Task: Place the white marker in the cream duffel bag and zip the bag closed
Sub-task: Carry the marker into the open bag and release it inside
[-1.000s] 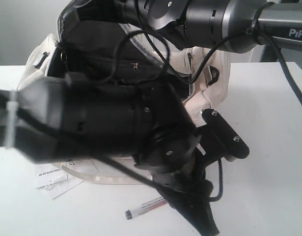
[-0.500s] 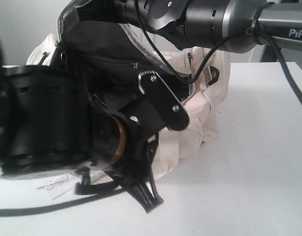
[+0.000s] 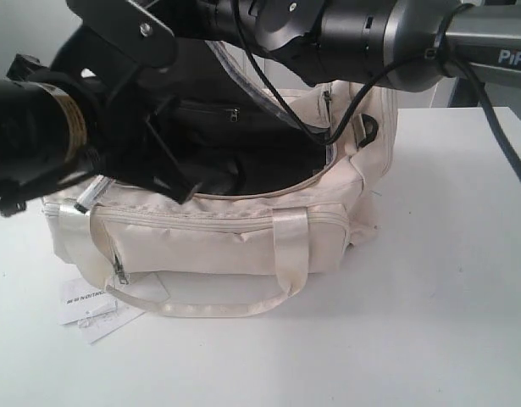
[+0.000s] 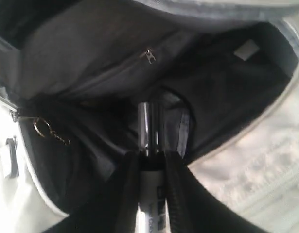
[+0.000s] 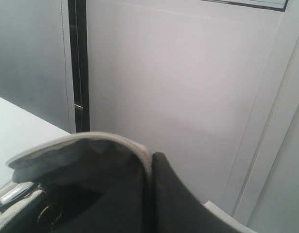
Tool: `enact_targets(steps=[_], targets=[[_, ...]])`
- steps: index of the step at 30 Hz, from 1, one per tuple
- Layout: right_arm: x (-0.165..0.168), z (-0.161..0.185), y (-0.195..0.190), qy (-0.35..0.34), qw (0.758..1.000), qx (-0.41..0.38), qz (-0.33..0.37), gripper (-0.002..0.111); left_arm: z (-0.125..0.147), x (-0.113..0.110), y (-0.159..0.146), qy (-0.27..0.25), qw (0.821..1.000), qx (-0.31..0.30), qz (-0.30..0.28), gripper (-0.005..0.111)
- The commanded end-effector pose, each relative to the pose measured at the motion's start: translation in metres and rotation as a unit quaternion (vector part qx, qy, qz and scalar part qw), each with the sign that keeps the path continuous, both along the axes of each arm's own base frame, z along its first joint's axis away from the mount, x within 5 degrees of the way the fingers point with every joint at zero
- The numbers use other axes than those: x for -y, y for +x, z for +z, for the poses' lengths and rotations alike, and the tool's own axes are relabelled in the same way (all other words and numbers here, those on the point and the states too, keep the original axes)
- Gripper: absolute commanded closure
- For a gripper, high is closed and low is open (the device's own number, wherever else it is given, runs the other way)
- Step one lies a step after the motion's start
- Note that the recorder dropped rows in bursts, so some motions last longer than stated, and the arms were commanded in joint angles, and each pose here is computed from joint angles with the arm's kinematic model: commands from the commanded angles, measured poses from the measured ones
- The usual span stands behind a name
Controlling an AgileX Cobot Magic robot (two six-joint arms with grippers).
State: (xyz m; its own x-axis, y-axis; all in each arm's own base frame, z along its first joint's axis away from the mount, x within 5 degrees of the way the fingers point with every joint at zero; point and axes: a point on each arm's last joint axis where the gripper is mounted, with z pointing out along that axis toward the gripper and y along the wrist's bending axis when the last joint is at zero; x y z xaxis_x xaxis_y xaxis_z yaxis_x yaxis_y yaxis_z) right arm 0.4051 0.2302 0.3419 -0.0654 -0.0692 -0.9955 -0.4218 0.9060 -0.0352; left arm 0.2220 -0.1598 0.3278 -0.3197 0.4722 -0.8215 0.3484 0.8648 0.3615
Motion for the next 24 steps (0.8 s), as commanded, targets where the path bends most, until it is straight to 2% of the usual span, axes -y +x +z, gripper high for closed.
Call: enact_targets(steps=[1,7,14,16,21,24], targets=[[0.007,0.010,0.000,0.012,1.000,0.016,-0.014,0.108,0.006,-0.015,0.015,-0.055,0.998,0.021,-0.002,0.107],[0.007,0.010,0.000,0.012,1.000,0.016,-0.014,0.108,0.009,-0.041,0.039,-0.091,0.995,0.048,-0.015,0.107],[0.007,0.010,0.000,0.012,1.000,0.016,-0.014,0.108,0.010,-0.064,0.064,-0.157,0.982,0.080,-0.063,0.107],[0.007,0.010,0.000,0.012,1.000,0.016,-0.014,0.108,0.008,-0.068,0.070,-0.179,0.978,0.086,-0.060,0.107],[0.007,0.010,0.000,0.012,1.000,0.016,-0.014,0.108,0.001,-0.066,0.085,-0.191,0.972,0.120,-0.069,0.107],[0.007,0.010,0.000,0.012,1.000,0.016,-0.014,0.108,0.000,-0.062,0.094,-0.226,0.958,0.159,-0.080,0.107]])
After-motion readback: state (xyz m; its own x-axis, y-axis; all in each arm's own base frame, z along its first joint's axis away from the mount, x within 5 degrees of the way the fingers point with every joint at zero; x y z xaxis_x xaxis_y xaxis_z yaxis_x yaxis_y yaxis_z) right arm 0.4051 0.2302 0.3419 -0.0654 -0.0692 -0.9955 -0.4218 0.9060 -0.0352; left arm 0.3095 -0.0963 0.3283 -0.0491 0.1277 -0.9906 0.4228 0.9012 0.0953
